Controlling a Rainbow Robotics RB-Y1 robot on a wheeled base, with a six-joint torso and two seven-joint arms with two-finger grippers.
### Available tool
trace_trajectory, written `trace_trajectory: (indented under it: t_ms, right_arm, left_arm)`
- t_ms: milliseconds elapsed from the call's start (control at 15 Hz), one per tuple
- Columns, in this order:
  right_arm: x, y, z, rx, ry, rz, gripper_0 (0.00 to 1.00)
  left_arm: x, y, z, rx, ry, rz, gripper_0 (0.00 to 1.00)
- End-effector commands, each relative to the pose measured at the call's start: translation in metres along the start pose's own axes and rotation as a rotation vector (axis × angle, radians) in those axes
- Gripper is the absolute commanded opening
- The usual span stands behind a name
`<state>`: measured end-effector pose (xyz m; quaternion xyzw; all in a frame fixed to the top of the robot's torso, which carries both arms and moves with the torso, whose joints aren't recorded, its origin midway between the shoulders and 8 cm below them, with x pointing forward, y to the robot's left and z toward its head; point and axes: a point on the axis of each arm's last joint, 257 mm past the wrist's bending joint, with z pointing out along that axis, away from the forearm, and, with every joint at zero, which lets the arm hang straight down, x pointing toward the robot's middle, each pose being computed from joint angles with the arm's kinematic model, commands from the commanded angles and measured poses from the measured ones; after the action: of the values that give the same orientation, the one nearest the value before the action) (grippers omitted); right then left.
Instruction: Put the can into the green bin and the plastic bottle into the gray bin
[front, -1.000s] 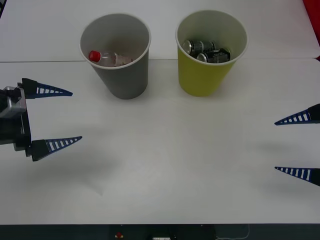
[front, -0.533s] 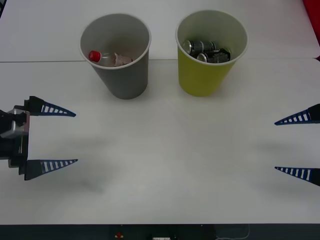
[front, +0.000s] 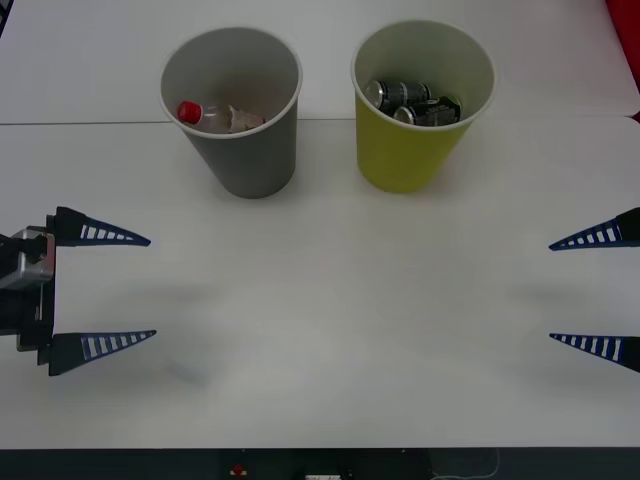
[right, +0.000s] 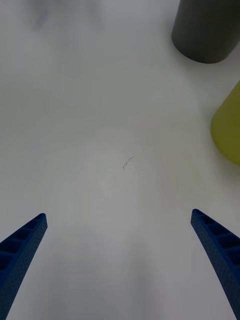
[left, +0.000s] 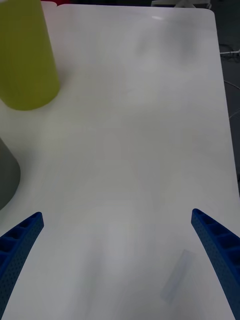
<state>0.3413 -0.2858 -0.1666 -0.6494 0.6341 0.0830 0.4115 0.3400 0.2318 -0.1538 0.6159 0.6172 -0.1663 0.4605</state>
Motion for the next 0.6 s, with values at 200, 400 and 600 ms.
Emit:
trace_trajectory:
  t_ms: [200,400,600]
  right_arm:
    - [0.0,0.0,0.0,0.0,0.0,0.0,1.0]
    - [0.0,0.0,0.0,0.0,0.0,0.0,1.0]
    - [0.0,0.0,0.0,0.0,0.0,0.0,1.0]
  left_arm:
    - [0.006,0.002,0.0,-0.008,0.019,0.005,1.0]
    - [0.012,0.007,-0.001,-0.028,0.043,0.014,1.0]
    - [0.015,0.011,-0.001,-0.042,0.054,0.013,1.0]
